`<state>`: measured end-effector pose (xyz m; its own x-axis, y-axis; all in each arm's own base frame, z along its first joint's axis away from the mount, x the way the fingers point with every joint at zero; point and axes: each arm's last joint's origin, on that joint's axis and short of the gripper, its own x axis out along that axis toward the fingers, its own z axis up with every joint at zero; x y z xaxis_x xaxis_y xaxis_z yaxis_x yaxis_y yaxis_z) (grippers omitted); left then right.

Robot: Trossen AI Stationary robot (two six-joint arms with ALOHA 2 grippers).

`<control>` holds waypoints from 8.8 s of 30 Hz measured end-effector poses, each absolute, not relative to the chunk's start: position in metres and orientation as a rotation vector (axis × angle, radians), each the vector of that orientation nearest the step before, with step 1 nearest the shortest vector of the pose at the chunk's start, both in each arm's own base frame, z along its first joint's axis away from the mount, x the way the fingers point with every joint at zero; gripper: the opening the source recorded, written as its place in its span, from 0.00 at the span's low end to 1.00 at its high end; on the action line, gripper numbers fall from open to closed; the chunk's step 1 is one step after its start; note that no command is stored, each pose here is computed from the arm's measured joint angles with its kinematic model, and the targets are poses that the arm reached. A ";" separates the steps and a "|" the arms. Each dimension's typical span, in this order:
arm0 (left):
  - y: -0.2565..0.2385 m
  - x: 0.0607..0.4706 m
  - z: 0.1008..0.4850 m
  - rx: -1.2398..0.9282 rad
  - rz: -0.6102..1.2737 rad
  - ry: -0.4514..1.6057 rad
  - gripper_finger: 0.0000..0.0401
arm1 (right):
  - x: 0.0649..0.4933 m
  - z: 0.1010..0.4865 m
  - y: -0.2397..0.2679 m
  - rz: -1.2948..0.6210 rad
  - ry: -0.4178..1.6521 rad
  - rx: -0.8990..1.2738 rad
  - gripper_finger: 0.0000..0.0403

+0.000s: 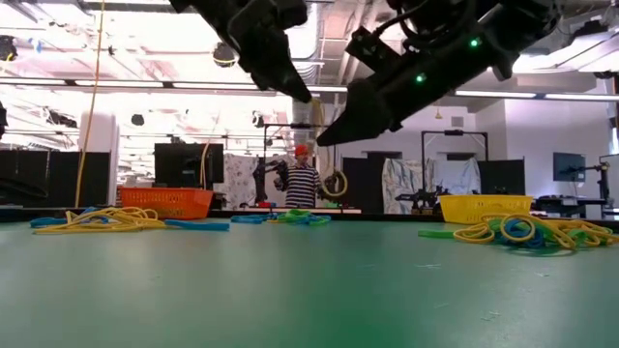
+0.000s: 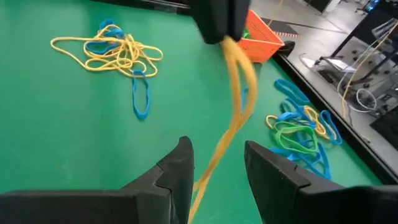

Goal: Sort rubber bands into baskets
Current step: Put the yellow rubber band into the yellow bin

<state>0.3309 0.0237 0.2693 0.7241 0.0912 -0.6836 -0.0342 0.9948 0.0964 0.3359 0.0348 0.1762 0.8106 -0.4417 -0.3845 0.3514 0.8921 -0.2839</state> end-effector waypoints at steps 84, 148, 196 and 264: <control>-0.036 0.311 0.200 0.074 0.074 0.737 0.48 | 0.283 0.213 0.001 -0.670 0.710 -0.288 0.03; -0.071 0.279 0.161 0.010 -0.062 0.399 0.48 | 0.136 0.184 -0.220 -1.119 1.173 0.426 0.17; -0.070 0.278 0.160 0.019 -0.037 0.406 0.48 | 0.229 0.248 -0.027 -0.449 0.818 0.130 0.46; 0.030 0.199 0.134 -0.311 0.753 1.214 0.41 | 0.319 0.164 0.057 -0.088 0.694 -0.148 0.46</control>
